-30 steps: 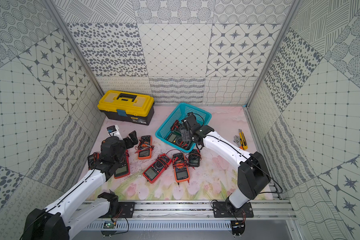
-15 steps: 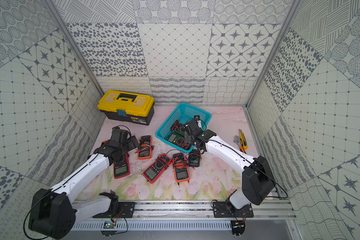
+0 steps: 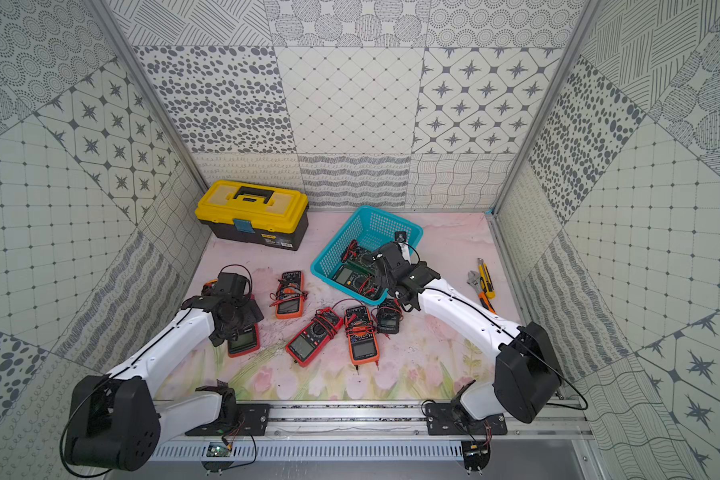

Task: Put the multimeter into the basket
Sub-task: Adjust the multimeter at the center of the board.

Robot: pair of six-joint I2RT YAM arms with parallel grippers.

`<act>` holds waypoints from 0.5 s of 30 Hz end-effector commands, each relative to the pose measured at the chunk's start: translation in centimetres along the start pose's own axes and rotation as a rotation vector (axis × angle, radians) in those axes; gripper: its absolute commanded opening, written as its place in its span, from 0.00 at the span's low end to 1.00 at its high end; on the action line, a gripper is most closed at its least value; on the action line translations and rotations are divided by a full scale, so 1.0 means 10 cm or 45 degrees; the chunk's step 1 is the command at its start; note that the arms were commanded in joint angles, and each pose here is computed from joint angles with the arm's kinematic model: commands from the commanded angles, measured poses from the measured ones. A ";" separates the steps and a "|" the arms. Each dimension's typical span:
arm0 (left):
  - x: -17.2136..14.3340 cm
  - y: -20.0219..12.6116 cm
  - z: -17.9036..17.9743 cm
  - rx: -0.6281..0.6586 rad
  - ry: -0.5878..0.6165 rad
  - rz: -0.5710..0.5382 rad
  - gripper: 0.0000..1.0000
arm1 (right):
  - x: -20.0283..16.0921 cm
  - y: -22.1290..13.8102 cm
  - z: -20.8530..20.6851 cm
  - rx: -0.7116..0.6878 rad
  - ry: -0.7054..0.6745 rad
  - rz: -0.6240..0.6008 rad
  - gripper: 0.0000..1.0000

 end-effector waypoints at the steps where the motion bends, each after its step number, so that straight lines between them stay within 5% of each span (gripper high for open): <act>1: -0.15 0.06 0.20 0.085 -0.086 0.135 0.99 | 0.07 -0.05 -0.03 -0.011 0.051 -0.059 0.98; 15: -0.10 0.25 -0.03 0.026 -0.069 0.234 0.99 | 0.10 -0.05 0.03 0.038 0.025 -0.106 0.98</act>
Point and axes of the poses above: each gripper's point midway between its finger pads, its own y axis out along the fingers, its own z axis along the line the jaws close on, x = y × z, the point moved 2 cm from there along -y, back along the fingers, and after that the axes turned 15 degrees about -y, right-handed, at the moved point
